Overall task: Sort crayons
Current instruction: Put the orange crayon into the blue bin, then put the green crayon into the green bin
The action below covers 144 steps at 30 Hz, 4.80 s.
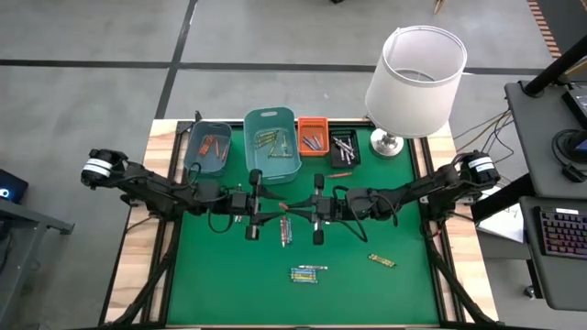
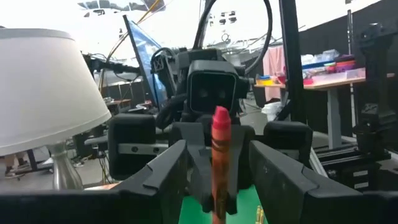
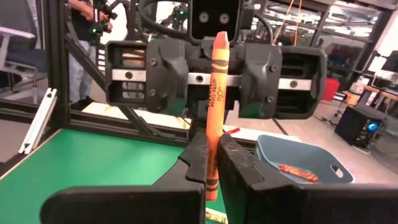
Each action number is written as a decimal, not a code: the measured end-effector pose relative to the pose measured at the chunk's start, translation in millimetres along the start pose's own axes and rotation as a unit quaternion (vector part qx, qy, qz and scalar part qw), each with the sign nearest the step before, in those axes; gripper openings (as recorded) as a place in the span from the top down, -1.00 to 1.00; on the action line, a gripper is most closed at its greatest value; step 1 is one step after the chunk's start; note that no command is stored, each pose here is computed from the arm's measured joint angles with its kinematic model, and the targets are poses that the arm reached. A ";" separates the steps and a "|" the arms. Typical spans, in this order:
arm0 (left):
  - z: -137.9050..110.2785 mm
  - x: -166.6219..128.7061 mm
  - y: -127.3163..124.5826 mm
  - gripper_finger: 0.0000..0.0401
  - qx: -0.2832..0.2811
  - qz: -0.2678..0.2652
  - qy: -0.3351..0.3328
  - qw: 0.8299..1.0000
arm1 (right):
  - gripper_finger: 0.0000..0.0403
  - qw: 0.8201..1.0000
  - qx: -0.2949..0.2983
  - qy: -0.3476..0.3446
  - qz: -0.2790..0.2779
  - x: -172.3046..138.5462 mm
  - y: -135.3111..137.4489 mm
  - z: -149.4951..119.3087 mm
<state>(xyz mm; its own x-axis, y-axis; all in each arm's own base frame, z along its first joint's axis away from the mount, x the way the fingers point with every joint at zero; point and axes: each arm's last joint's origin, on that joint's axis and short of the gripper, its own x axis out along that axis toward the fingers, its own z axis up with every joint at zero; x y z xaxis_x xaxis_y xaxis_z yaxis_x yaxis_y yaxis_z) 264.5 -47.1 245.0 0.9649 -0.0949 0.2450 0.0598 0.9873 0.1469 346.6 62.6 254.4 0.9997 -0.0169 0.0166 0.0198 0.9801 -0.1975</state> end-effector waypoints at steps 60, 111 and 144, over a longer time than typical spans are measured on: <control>-4.2 -133.8 207.8 1.00 -0.168 0.534 0.539 0.629 | 0.12 0.987 0.038 0.071 -0.137 -11.9 -15.0 8.4; 68.6 -65.2 53.0 0.58 -0.031 0.386 0.346 0.855 | 0.12 0.829 0.157 0.508 -0.170 -40.3 -37.4 1.5; 58.6 -45.8 15.0 0.58 0.017 0.373 0.329 0.867 | 0.12 0.587 0.240 0.768 -0.088 -148.6 77.2 -63.1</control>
<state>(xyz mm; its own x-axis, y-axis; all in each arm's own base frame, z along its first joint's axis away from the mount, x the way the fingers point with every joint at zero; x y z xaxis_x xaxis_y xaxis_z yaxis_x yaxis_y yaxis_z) 206.2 -35.3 292.1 0.6693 0.6734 -0.3141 -0.6411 0.7370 0.2140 200.4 128.3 174.8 -0.1777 0.0757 -0.9812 0.4868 0.8733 -0.0208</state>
